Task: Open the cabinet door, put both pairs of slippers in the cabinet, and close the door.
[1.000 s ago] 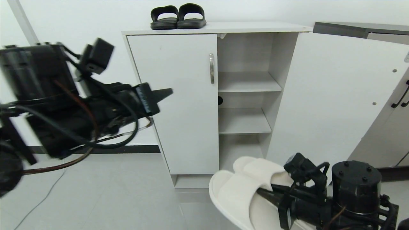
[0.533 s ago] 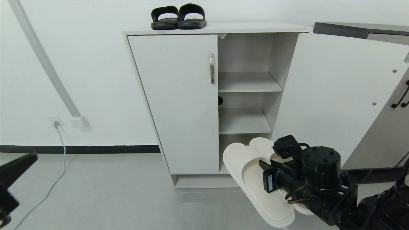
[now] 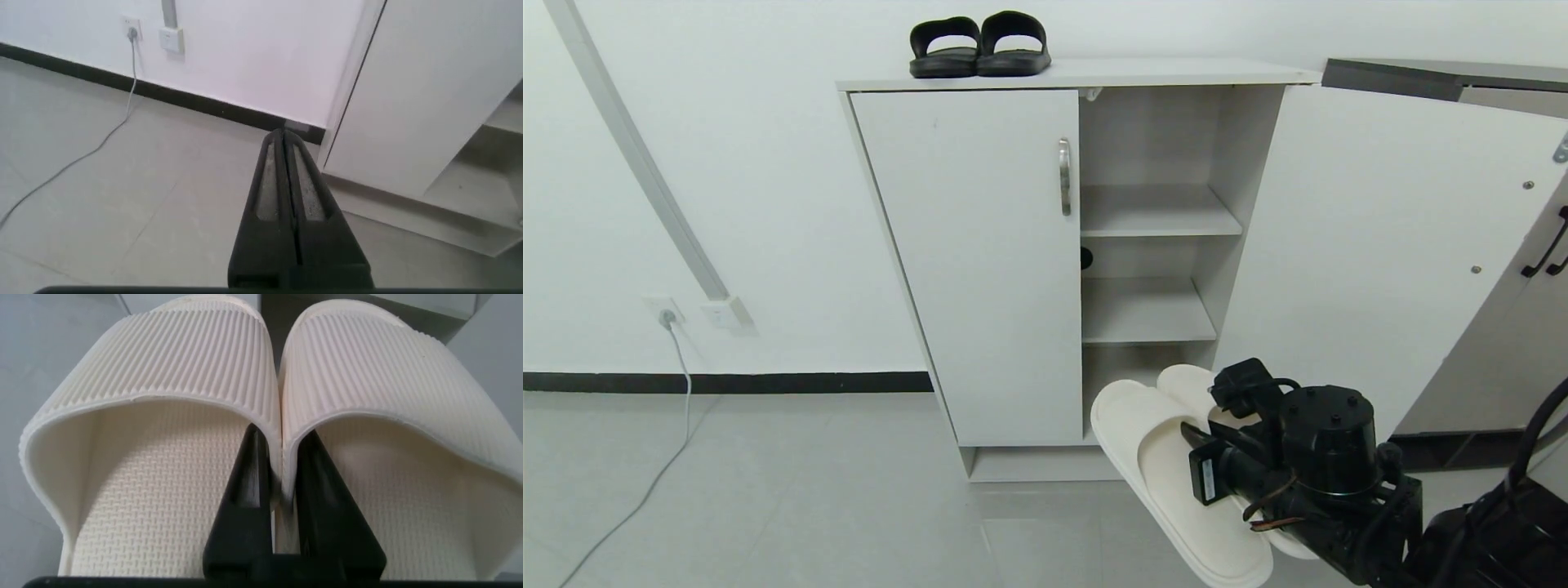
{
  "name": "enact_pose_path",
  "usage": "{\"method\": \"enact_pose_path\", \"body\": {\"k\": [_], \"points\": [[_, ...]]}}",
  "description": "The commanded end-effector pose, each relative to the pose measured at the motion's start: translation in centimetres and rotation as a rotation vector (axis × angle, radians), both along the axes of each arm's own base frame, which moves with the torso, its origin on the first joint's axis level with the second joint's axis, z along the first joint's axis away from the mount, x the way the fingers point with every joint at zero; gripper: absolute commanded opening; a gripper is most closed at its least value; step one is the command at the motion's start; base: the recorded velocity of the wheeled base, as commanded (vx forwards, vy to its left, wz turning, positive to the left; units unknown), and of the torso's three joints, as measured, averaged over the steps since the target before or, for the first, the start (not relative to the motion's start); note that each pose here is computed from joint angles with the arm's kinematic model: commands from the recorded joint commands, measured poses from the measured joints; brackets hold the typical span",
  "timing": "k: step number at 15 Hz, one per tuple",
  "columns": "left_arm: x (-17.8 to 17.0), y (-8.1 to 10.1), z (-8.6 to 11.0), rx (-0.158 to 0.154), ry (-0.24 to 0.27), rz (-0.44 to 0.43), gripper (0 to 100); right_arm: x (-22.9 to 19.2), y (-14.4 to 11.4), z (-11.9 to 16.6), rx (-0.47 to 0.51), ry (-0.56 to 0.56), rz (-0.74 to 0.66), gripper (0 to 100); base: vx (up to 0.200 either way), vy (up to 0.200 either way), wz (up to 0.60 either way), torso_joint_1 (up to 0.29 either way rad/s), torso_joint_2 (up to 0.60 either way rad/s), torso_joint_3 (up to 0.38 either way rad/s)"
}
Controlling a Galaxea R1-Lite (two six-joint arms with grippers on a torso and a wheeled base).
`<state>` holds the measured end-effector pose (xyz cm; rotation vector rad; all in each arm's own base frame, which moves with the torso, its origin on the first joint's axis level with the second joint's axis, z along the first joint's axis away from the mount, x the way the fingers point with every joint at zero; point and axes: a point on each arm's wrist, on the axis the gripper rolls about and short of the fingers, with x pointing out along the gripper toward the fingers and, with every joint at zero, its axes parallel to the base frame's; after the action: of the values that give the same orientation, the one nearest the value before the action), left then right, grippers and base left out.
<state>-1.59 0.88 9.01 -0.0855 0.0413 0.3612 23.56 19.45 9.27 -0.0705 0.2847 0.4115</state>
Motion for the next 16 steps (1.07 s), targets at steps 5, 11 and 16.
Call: {"method": "enact_pose_path", "body": {"k": [5, 11, 16], "points": [[-0.7, -0.7, -1.3, 0.035, -0.062, -0.263, 0, -0.3, 0.0, -0.5, -0.011, 0.014, 0.007, 0, 0.000, 0.000, 0.00, 0.000, 0.00, 0.000], [-0.7, -0.8, -1.4, 0.033, -0.047, -0.323, 0, -0.1, 1.2, 0.0, 0.001, -0.021, -0.018, 0, 0.000, 0.000, 0.00, 0.000, 0.00, 0.000], [-0.7, -0.8, -1.5, 0.028, -0.048, -0.323, 0, 0.2, 4.7, 0.3, -0.018, -0.050, -0.189, 0, 0.000, 0.000, 0.00, 0.000, 0.00, 0.000]]}}
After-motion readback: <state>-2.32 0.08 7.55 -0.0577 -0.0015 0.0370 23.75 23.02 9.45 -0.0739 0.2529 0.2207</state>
